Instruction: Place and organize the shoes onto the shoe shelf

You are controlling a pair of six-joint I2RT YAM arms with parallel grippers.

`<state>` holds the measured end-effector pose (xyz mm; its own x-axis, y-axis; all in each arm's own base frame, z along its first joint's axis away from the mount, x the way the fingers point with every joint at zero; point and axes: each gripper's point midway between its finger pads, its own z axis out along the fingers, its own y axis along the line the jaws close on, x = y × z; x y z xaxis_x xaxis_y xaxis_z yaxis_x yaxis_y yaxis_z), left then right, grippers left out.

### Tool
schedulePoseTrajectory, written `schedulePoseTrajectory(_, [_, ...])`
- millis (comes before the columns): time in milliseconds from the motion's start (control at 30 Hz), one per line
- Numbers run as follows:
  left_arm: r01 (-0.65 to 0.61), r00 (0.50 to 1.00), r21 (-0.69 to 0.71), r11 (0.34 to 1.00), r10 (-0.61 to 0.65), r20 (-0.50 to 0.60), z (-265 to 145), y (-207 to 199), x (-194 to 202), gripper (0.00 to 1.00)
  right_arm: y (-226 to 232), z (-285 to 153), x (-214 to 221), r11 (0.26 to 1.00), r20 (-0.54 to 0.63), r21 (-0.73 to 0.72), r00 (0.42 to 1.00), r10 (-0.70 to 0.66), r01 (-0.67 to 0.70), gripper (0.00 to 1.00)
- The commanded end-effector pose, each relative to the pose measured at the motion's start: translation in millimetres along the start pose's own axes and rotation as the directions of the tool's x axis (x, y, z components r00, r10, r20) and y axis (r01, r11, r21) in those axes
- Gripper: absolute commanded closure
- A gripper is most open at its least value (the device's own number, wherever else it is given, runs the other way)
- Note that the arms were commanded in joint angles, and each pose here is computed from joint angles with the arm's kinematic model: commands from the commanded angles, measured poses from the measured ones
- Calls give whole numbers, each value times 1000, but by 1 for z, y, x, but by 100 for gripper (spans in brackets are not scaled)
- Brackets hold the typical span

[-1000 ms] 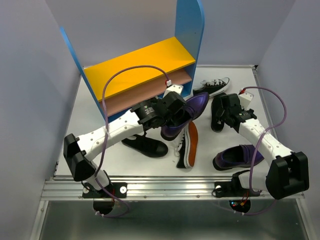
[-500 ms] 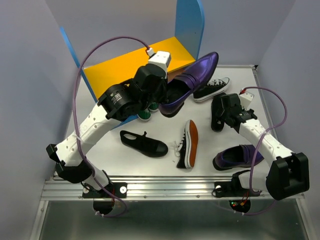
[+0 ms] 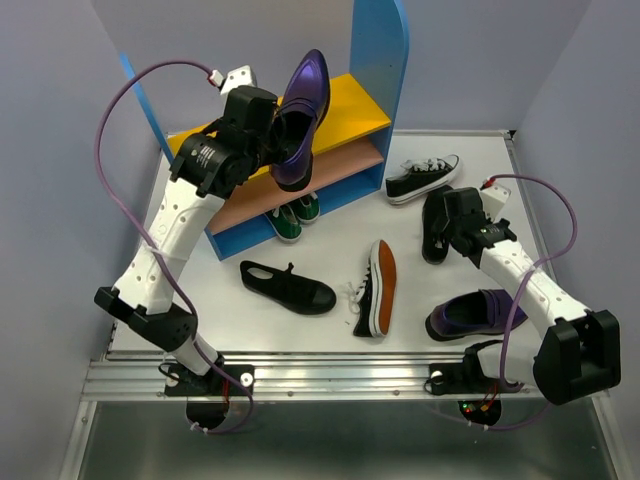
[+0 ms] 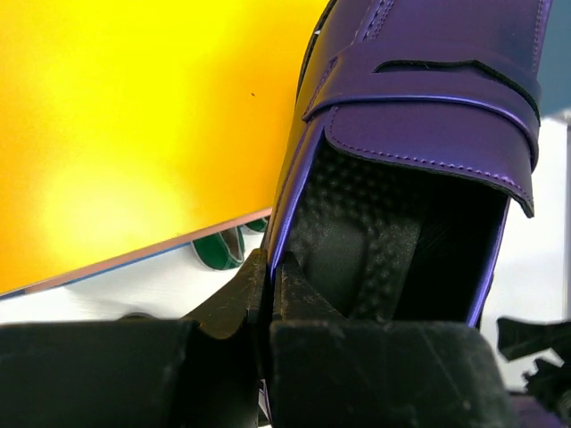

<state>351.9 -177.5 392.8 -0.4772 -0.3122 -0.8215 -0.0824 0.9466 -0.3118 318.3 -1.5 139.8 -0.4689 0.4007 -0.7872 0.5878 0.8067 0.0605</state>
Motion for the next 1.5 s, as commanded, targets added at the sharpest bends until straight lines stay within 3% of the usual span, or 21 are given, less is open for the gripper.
schedulePoseTrajectory(0, [252,945,109,962,-268,186,-19,-18,-66,100,4,-2,-10,999,31,-15,999,32,-31,0])
schedulePoseTrajectory(400, [419,867,73,905,-422,265,5,-13,-79,100,3,0,-1,999,14,-20,999,33,-33,0])
schedulePoseTrajectory(900, [612,734,38,790,-586,345,31,-5,-80,100,1,-5,-5,999,29,-32,999,30,-29,0])
schedulePoseTrajectory(1067, [625,724,27,780,-593,352,38,-5,-78,100,1,-6,-4,999,26,-35,999,32,-31,0])
schedulePoseTrajectory(1467, [584,782,10,812,-566,261,69,-25,-56,100,0,-8,-6,999,32,-41,999,34,-32,0])
